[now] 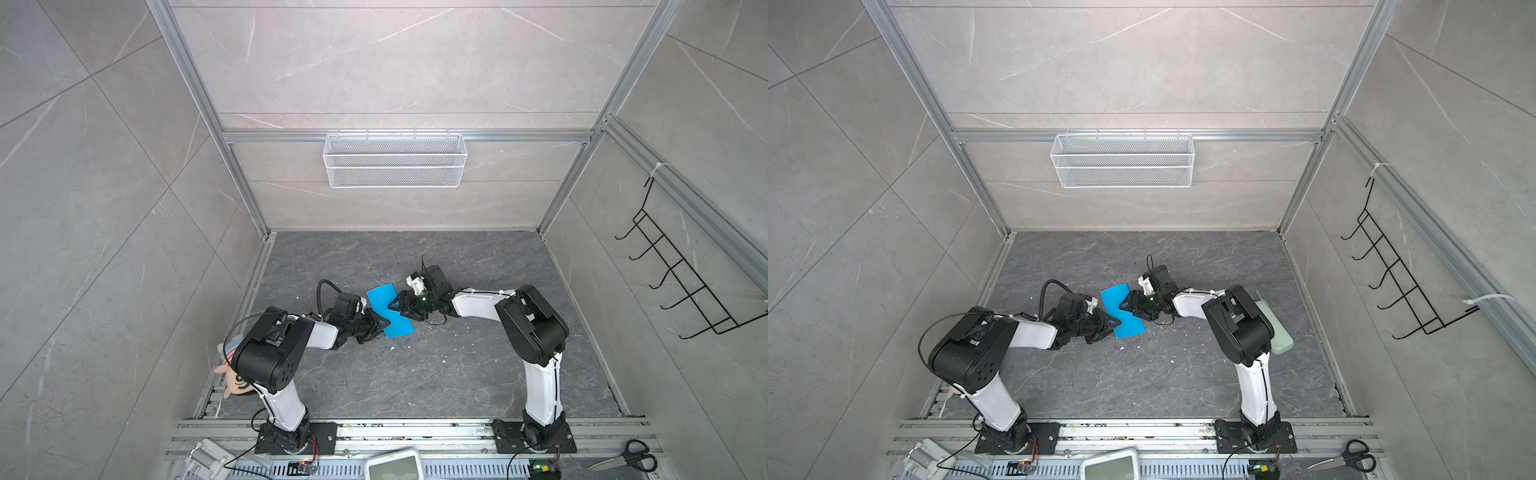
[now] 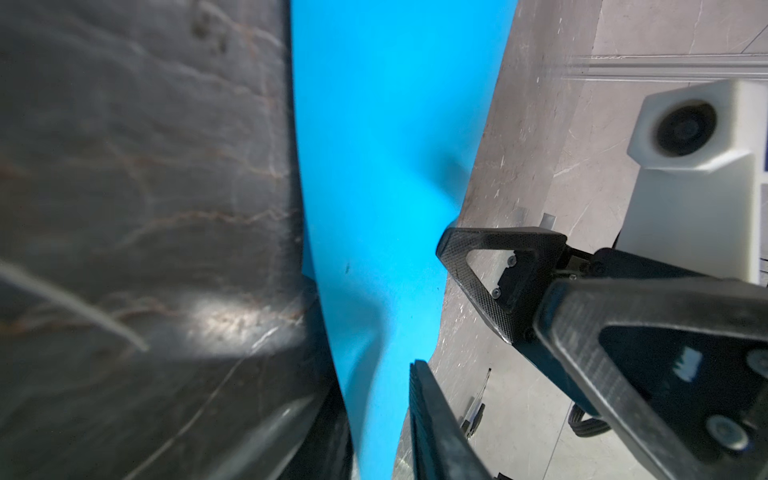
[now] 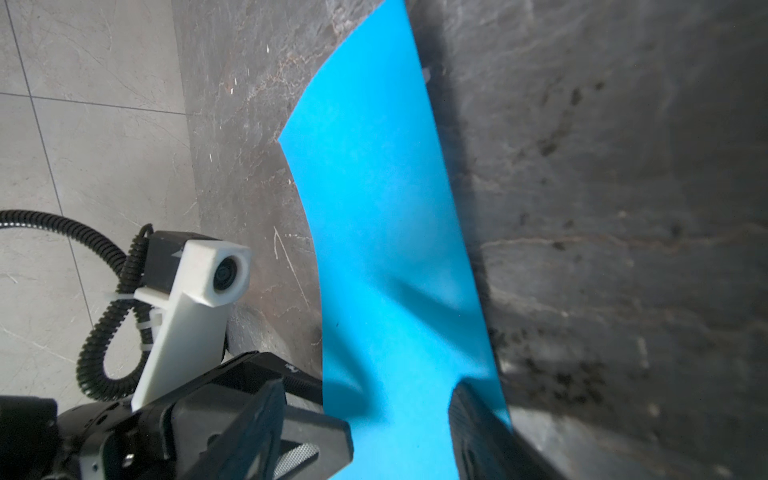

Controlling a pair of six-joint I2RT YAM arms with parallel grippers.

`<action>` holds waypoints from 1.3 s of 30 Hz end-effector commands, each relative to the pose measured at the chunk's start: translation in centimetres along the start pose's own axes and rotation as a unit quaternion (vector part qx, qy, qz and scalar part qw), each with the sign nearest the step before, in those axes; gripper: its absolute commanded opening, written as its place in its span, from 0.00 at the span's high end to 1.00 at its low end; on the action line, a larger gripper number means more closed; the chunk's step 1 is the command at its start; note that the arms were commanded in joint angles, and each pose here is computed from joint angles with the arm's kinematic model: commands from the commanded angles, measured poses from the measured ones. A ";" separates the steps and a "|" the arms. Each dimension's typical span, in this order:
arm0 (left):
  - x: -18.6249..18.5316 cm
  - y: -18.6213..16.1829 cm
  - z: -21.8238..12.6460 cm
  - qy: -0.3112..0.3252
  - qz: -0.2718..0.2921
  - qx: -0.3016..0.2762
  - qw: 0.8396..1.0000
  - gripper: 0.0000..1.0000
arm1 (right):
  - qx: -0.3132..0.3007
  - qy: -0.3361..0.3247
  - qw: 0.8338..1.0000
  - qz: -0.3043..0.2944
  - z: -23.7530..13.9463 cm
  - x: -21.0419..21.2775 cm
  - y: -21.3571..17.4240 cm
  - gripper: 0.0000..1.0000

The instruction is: Fold a paper plane with a square sheet of paper (pick it up from the middle)

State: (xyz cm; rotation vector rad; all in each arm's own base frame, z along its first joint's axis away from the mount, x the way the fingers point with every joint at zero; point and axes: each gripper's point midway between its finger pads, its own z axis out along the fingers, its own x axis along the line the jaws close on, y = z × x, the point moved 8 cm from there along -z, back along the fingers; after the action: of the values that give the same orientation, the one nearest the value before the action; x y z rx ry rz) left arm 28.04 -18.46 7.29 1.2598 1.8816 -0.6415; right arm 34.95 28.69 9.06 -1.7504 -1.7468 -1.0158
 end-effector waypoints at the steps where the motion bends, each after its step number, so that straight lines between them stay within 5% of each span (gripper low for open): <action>1: -0.2 1.0 0.2 0.001 -0.006 -0.017 1.000 0.75 | 0.019 -0.031 0.999 -0.002 0.4 -1.9 -1.3 0.33; 6: -0.3 1.1 0.2 0.000 -0.012 -0.015 1.000 0.87 | 0.001 -0.014 0.999 -0.046 -0.7 -0.4 -0.8 0.32; 12: -1.0 0.8 -0.5 0.008 -0.035 -0.003 0.999 0.97 | -0.049 -0.007 0.979 -0.198 -4.5 2.6 -0.8 0.29; 20: -2.7 0.6 -2.0 0.027 -0.074 0.012 0.997 0.97 | -0.098 -0.042 0.912 -0.395 -7.7 3.0 -3.7 0.34; 24: -3.5 0.8 -2.0 0.016 -0.094 0.016 0.995 0.97 | -0.129 -0.059 0.843 -0.519 -7.3 3.6 -6.6 0.34; 33: -3.9 0.8 -2.2 0.014 -0.119 0.020 0.993 0.97 | -0.127 -0.096 0.761 -0.629 -4.6 3.4 -9.1 0.41; 39: -4.1 1.0 -2.0 0.010 -0.121 0.019 0.992 0.97 | -0.114 -0.089 0.721 -0.678 -2.8 3.4 -10.0 0.40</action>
State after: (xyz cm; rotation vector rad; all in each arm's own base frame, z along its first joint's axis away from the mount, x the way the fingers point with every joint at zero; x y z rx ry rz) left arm 28.37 -18.31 9.92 1.0886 2.1231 -0.7705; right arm 24.42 28.98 12.20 -0.4770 -3.0895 -1.5851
